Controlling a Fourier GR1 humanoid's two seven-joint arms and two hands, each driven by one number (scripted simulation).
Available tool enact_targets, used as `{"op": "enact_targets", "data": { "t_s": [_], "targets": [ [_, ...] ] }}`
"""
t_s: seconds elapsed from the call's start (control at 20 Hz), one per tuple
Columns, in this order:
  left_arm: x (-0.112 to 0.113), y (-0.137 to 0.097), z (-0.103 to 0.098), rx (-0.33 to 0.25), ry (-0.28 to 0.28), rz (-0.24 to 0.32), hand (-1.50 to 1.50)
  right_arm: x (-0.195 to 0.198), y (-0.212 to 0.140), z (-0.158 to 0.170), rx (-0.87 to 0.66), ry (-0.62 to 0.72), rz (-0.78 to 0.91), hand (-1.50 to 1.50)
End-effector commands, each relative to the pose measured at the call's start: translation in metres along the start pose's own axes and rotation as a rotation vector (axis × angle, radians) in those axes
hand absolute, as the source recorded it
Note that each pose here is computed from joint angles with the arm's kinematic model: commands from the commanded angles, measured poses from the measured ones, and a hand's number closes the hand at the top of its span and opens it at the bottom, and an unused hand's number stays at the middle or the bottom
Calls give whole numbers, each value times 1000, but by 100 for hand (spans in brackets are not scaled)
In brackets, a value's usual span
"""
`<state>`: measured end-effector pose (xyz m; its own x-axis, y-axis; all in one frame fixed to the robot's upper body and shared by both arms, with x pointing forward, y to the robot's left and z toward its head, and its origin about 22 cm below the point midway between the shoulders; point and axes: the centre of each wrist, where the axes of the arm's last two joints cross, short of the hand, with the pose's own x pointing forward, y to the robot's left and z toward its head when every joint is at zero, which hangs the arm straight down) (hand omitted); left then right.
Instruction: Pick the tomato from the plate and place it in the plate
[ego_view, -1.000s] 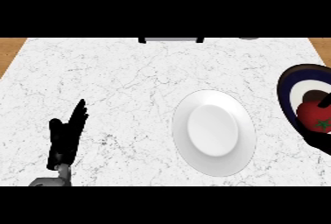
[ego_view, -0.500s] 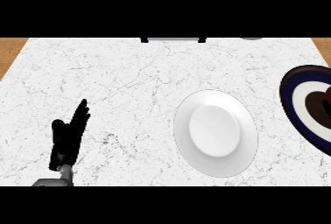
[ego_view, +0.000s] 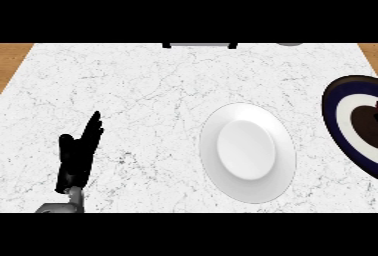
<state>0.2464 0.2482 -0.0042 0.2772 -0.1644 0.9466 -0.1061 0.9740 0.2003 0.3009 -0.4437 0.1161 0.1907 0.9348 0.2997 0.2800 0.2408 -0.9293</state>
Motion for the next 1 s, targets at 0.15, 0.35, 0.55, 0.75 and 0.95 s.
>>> {"op": "enact_targets", "data": {
  "t_s": [0.15,0.35,0.55,0.75,0.95],
  "targets": [
    [3,-4,0,17,-12,-2,0,-35,26,-3,279,80,44,150],
    [-15,-12,-8,-10,12,0,0,-60,21,-1,341,-5,-12,-150],
    [-6,-4,-16,6,13,-3,0,-57,14,-8,279,-140,-148,-150],
    [2,-3,-3,8,0,-3,0,-48,19,-17,127,-223,-500,-150],
    [-24,1,5,12,27,4,0,-73,-4,-13,41,-199,-754,-150]
  ]
}}
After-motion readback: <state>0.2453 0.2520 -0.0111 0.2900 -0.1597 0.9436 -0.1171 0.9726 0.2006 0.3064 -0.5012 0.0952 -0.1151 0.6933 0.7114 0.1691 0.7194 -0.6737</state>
